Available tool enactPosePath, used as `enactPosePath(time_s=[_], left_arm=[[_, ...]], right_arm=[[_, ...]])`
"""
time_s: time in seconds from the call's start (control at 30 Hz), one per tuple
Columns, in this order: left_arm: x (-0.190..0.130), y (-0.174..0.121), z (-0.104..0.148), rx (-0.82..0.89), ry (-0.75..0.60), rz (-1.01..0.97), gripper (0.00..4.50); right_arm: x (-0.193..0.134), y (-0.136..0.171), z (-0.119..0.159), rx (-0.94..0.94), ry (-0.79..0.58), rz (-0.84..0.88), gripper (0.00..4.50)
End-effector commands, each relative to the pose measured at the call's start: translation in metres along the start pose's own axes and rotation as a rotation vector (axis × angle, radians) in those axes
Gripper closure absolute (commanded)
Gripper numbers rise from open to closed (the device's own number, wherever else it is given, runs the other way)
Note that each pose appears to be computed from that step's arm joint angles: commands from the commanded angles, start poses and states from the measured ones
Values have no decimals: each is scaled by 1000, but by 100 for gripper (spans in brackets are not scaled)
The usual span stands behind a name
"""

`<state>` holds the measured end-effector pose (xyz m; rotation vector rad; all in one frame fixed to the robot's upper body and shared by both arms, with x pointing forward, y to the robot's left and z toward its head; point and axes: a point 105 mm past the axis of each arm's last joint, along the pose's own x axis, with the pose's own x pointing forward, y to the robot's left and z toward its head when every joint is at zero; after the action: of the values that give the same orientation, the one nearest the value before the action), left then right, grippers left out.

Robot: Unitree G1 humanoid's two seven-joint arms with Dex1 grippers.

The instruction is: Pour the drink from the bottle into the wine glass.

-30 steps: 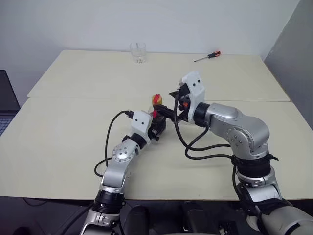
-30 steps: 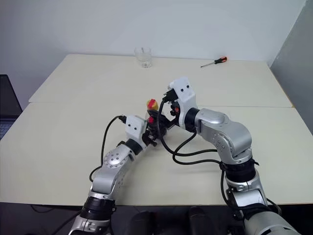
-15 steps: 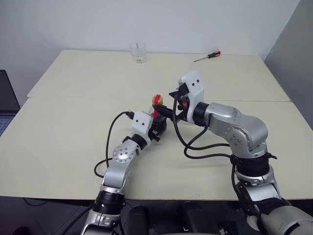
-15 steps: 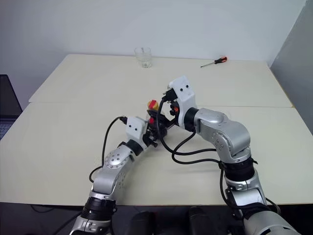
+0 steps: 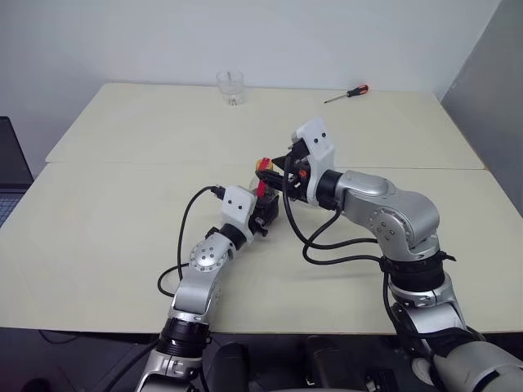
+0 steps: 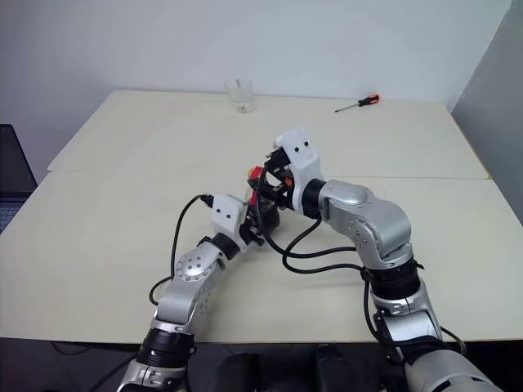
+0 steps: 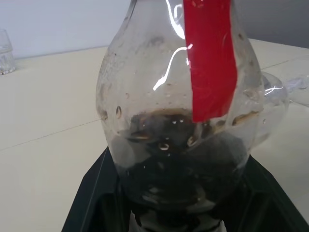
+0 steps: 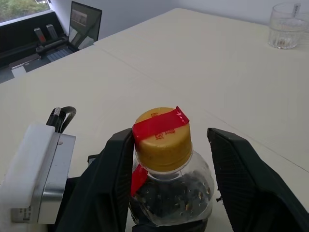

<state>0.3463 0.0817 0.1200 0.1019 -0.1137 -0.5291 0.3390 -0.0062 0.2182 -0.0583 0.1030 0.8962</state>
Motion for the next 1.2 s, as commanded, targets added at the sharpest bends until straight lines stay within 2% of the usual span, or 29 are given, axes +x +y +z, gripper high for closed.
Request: enactPosePath(time_s=[0.03,0.27,0.33,0.43,0.67,0.83,0.97,1.13,1.2], left_arm=[[2,-1,17,24,-69,1,261],[3,-1,18,26,-71,1,263],[3,-1,18,26,-72,1,265],[4,-1,18,25,-73,3,265],[4,-1,18,20,-77,0,300],[5,-1,20,18,-79,1,323],[4,1,22,22,-83,4,325],[3,2,23,27,-84,9,337],[3,2,24,26,-85,11,341]], right_arm=[[-1,5,21,-47,-67,11,198],[0,6,22,-46,-69,15,198],[0,6,22,-47,-70,17,239],[1,7,22,-51,-69,23,327],[2,10,23,-80,-70,58,330],[-2,8,29,-185,-127,236,330],[-4,8,33,-299,-153,489,330],[-7,8,15,-426,-35,727,330],[-5,5,11,-463,12,756,330]])
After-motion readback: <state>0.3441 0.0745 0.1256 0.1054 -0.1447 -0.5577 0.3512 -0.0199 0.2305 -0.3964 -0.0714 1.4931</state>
